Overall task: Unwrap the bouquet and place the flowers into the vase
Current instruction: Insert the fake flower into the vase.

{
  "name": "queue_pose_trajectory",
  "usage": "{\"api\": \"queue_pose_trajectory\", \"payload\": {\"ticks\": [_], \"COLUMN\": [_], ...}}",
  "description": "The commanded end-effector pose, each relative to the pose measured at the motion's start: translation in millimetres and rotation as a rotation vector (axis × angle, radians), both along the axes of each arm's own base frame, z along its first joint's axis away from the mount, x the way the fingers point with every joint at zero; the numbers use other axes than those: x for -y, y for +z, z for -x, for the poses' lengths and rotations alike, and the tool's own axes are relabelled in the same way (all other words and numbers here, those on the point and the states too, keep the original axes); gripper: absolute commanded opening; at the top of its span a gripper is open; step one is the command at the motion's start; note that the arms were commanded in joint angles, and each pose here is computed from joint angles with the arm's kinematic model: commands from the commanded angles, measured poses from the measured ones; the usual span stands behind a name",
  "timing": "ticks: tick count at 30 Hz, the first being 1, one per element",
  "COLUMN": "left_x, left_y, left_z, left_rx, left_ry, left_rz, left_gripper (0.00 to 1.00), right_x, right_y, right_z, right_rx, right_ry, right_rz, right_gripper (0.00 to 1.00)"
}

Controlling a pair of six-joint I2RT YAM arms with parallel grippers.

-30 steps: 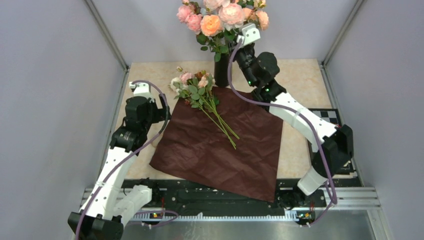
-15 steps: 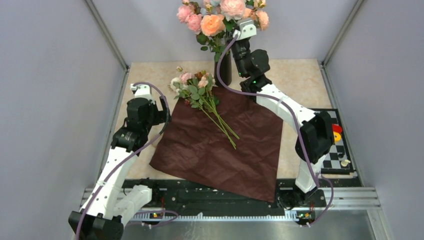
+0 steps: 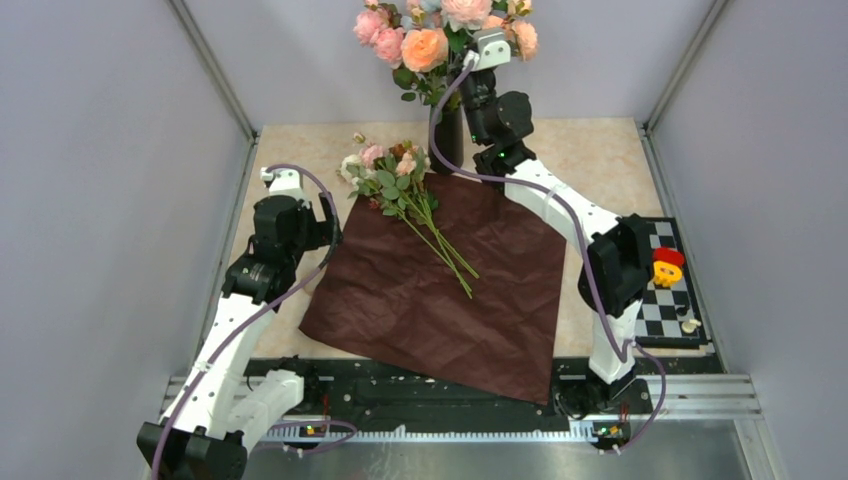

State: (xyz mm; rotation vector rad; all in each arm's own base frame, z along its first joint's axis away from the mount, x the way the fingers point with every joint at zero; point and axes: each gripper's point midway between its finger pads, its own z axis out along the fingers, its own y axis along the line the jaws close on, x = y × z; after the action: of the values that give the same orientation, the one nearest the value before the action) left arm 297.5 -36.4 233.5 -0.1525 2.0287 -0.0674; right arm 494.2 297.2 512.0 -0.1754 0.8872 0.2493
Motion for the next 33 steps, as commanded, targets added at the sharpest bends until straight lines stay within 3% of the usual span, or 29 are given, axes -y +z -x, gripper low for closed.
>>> {"api": "queue_pose_trajectory", "payload": {"ticks": [1, 33], "left_x": [-2, -1], "left_y": [4, 3], "left_z": [1, 2], "left_rx": [0.022, 0.023], "left_ry": [0.012, 0.005], "left_rz": [0.008, 0.008], "left_gripper": [0.99, 0.99], "right_x": [7, -11], "right_y": [20, -76], "right_z": [0, -48], "right_rx": [0.040, -0.153], "right_ry": [0.002, -0.004], "right_rz": [-0.050, 0.000], "right_gripper": [0.00, 0.00]}}
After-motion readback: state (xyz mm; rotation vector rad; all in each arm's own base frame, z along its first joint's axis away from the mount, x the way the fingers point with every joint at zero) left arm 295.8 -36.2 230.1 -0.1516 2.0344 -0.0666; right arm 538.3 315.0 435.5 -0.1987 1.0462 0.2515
